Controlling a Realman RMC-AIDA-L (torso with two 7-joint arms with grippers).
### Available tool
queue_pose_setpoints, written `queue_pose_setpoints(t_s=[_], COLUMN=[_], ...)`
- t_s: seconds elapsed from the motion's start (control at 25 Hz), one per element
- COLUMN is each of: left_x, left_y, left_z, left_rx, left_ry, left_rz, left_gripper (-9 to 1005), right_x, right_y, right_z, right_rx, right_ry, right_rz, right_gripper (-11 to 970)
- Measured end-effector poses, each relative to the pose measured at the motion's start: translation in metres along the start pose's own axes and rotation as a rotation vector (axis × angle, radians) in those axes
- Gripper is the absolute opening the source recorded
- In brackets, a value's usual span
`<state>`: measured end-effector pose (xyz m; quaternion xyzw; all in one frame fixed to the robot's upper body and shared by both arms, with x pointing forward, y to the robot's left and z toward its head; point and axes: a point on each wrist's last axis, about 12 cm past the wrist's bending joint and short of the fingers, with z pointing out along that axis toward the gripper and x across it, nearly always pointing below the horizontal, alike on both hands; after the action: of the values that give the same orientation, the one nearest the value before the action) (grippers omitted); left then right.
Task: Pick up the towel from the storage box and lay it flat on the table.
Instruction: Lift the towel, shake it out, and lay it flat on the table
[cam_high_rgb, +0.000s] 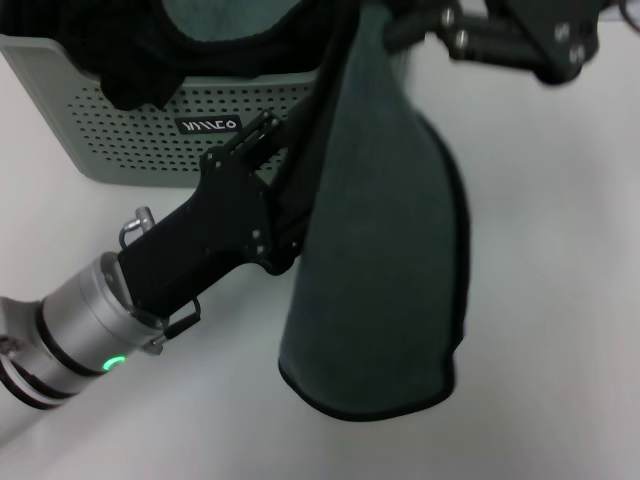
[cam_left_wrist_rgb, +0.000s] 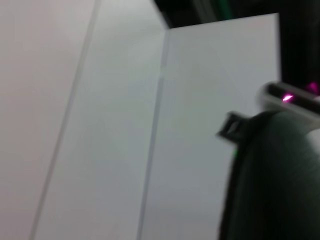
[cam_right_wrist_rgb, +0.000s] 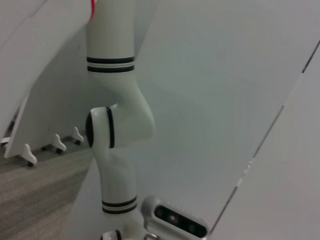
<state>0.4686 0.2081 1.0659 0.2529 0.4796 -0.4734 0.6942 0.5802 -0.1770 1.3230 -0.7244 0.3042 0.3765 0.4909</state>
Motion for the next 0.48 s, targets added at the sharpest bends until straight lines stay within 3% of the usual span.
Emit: queue_pose_setpoints(t_s=[0.2,0.48], left_x=[-0.013,-0.018], left_y=[0.003,0.001], left_z=[0.000,0.000], left_rx=[0.060,0.078], left_ry=[-0.056,-0.103], left_rz=[-0.007,-0.037], left_gripper=[680,680], right_x=[-0.005,-0.007], right_y=[-0.017,-0.026], right_z=[-0.013,-0.013], right_rx=[0.019,-0.013], right_ry=[0.023,0.107], right_rz=[0.007,-0.005], right_gripper=[2,1])
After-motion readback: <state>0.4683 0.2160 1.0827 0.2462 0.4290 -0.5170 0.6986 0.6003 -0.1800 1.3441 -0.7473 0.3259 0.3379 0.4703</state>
